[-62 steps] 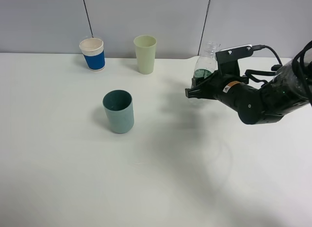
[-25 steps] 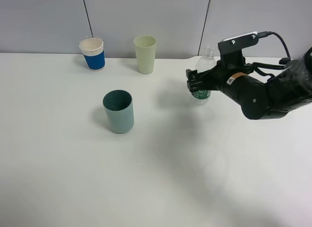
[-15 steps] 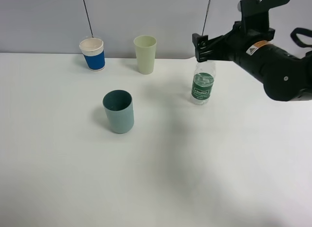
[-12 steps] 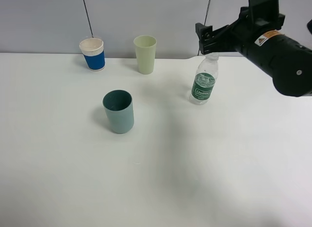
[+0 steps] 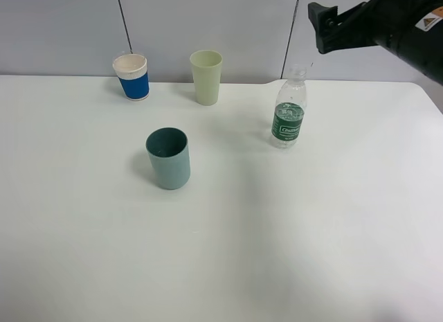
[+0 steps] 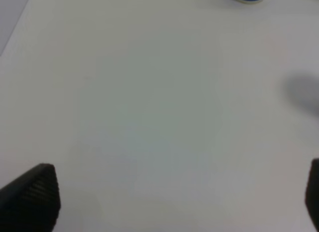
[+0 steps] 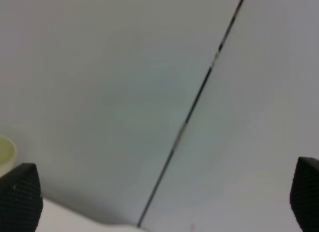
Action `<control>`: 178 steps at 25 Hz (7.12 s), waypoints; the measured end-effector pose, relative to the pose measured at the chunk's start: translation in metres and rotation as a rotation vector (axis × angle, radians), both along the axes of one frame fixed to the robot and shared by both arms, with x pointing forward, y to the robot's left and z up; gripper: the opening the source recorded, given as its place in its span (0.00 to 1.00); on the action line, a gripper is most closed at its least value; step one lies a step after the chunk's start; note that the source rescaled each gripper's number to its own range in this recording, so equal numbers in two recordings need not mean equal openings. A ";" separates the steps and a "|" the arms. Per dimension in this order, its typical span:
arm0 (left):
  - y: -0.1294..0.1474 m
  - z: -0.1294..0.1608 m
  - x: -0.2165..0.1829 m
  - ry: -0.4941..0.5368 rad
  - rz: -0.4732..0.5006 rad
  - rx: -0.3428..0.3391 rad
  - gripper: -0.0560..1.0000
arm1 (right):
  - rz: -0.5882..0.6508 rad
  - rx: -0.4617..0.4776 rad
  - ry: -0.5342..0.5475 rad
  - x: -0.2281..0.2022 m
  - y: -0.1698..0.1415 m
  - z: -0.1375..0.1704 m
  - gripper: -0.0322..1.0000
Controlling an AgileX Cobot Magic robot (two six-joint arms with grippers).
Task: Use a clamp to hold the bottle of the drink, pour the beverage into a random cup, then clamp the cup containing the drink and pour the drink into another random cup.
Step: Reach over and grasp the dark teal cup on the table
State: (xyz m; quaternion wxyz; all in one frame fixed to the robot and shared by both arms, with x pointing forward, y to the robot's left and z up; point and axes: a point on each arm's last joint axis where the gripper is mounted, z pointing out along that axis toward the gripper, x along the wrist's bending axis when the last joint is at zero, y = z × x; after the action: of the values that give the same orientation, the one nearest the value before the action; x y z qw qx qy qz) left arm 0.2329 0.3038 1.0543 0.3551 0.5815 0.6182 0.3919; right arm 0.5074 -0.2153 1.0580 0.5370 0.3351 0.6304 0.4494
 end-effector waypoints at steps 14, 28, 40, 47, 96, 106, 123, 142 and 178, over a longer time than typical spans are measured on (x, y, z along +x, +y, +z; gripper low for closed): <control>0.000 0.000 0.000 0.000 0.000 0.000 1.00 | -0.242 0.248 0.137 -0.061 -0.086 0.049 1.00; 0.000 0.000 0.000 0.000 0.000 0.000 1.00 | -0.286 0.174 0.248 -0.191 -0.088 0.067 1.00; 0.000 0.000 0.000 0.000 0.000 0.000 1.00 | -0.293 0.241 0.249 -0.289 -0.085 0.043 1.00; 0.000 0.000 0.000 0.000 0.000 0.000 1.00 | -0.290 0.260 0.409 -0.290 -0.083 0.020 1.00; 0.000 0.000 0.000 0.000 0.000 0.000 1.00 | -0.281 0.323 0.503 -0.274 -0.080 -0.008 1.00; 0.000 0.000 0.000 0.000 0.000 0.000 1.00 | -0.281 0.323 0.503 -0.274 -0.080 -0.008 1.00; 0.000 0.000 0.000 0.000 0.000 0.000 1.00 | -0.281 0.323 0.503 -0.274 -0.080 -0.008 1.00; 0.000 0.000 0.000 0.000 0.000 0.000 1.00 | -0.281 0.323 0.503 -0.274 -0.080 -0.008 1.00; 0.003 0.015 0.076 0.317 -0.080 0.093 1.00 | -0.281 0.323 0.503 -0.274 -0.080 -0.008 1.00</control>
State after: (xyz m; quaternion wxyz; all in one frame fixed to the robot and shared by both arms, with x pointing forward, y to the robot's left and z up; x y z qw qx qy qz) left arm 0.3092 0.3070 1.0688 0.2414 0.6760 0.6239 0.3088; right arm 0.2337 -0.2950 1.0499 0.3609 0.6001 0.6116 0.3683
